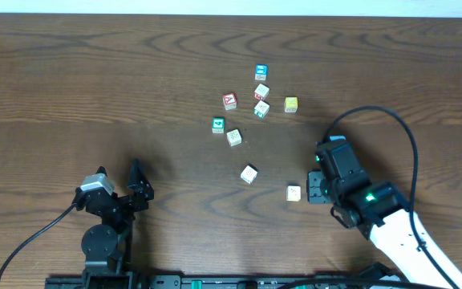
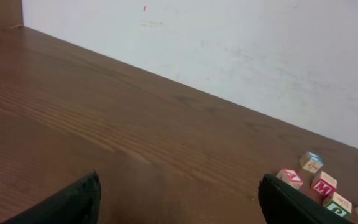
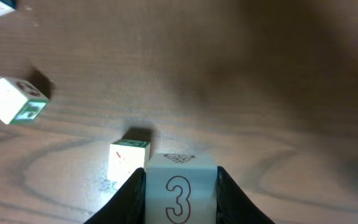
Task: Lift 5 blocks
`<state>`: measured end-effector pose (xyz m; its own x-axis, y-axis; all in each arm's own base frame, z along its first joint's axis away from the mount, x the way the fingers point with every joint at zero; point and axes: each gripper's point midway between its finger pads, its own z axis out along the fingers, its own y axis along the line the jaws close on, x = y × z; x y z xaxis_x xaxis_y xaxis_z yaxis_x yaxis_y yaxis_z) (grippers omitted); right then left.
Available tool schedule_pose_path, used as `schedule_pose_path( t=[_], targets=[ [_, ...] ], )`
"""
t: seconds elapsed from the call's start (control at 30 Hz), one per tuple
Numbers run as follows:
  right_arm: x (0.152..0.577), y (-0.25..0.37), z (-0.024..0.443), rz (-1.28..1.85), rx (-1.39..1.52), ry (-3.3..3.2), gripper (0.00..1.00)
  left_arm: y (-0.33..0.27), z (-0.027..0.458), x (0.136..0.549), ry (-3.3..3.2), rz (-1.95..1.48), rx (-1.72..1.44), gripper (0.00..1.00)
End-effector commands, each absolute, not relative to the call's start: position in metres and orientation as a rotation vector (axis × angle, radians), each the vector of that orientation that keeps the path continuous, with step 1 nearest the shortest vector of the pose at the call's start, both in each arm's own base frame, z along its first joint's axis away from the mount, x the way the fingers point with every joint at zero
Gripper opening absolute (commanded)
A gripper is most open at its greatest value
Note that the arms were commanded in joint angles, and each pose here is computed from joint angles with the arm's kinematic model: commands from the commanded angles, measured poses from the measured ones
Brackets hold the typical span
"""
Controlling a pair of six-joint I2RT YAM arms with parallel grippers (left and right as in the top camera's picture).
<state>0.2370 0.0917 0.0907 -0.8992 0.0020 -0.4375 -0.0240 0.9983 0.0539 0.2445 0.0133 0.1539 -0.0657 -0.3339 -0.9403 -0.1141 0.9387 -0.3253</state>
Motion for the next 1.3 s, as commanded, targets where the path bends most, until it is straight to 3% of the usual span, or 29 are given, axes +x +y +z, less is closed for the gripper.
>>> schedule_pose_path(
  t=[0.0, 1.27],
  targets=[
    [0.23, 0.092, 0.074, 0.13, 0.113, 2.707, 0.03, 0.017, 0.135, 0.243, 1.694, -0.156, -0.365, 0.81],
    [0.225, 0.106, 0.023, 0.195, 0.111, 2.807, 0.06, 0.017, 0.135, 0.243, 1.694, -0.156, -0.365, 0.81]
  ],
)
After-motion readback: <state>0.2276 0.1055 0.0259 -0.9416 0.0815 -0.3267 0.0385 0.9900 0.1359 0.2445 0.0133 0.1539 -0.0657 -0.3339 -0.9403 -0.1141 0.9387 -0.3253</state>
